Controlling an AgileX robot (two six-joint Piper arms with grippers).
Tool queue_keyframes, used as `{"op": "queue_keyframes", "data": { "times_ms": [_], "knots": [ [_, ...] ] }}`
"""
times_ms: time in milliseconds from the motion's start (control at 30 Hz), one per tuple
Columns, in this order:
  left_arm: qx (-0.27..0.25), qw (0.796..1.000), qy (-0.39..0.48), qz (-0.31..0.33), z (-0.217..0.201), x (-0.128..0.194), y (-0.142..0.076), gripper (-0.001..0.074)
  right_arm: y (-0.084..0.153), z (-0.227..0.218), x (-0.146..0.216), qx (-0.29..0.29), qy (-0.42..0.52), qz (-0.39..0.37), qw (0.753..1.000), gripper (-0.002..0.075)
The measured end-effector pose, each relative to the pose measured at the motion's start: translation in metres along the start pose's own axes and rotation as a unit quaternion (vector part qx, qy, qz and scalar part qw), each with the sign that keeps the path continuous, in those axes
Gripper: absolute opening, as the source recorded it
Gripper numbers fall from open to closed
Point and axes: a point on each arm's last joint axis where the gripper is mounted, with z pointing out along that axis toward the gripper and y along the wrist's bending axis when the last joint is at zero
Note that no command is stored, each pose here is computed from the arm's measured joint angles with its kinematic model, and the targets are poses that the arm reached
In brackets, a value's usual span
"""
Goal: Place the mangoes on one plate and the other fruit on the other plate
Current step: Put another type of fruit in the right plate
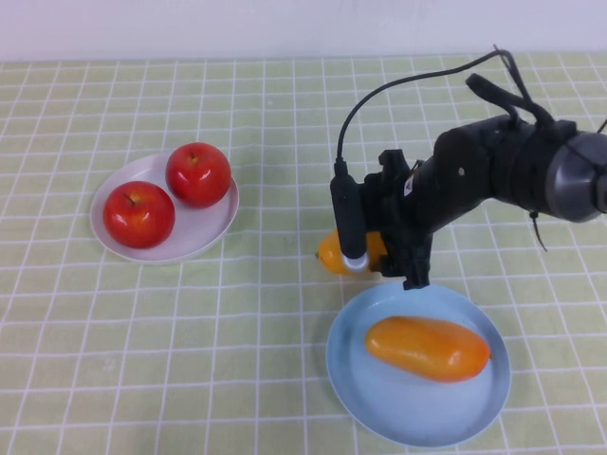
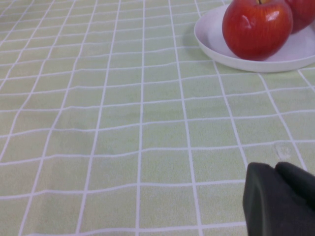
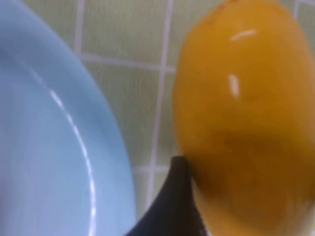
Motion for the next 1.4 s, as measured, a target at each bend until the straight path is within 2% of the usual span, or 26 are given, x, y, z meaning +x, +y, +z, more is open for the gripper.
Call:
{"op": "queue_keyframes", "data": {
  "times_ms": [433,567,667,867,1033,1167,1233,1400],
  "knots": [
    [0.0,1.0,0.0,0.0,0.0,0.0,0.0,0.0002,-0.003,0.028,-0.005,-0.018,-0.025,0.048,0.998,0.0555],
    [0.0,1.0,0.0,0.0,0.0,0.0,0.0,0.0002,-0.003,0.029,-0.005,-0.013,-0.03,0.055,0.998,0.0514],
    [0.0,1.0,0.0,0.0,0.0,0.0,0.0,0.0002,-0.004,0.029,-0.005,-0.01,-0.031,0.055,0.998,0.0514],
    [0.0,1.0,0.0,0.0,0.0,0.0,0.0,0.0002,-0.016,-0.006,-0.011,0.027,-0.046,0.11,0.992,0.0514],
    [0.0,1.0,0.0,0.0,0.0,0.0,0.0,0.0002,-0.023,-0.073,-0.022,0.058,-0.059,0.233,0.969,0.0514],
    [0.0,1.0,0.0,0.0,0.0,0.0,0.0,0.0002,-0.006,-0.115,-0.035,0.02,-0.037,0.307,0.951,0.0514],
    [0.0,1.0,0.0,0.0,0.0,0.0,0.0,0.0002,0.008,-0.123,-0.041,-0.027,-0.006,0.33,0.944,0.0514],
    [0.0,1.0,0.0,0.0,0.0,0.0,0.0,0.0002,0.042,-0.122,-0.054,-0.136,0.059,0.329,0.933,0.0514]
  ]
}}
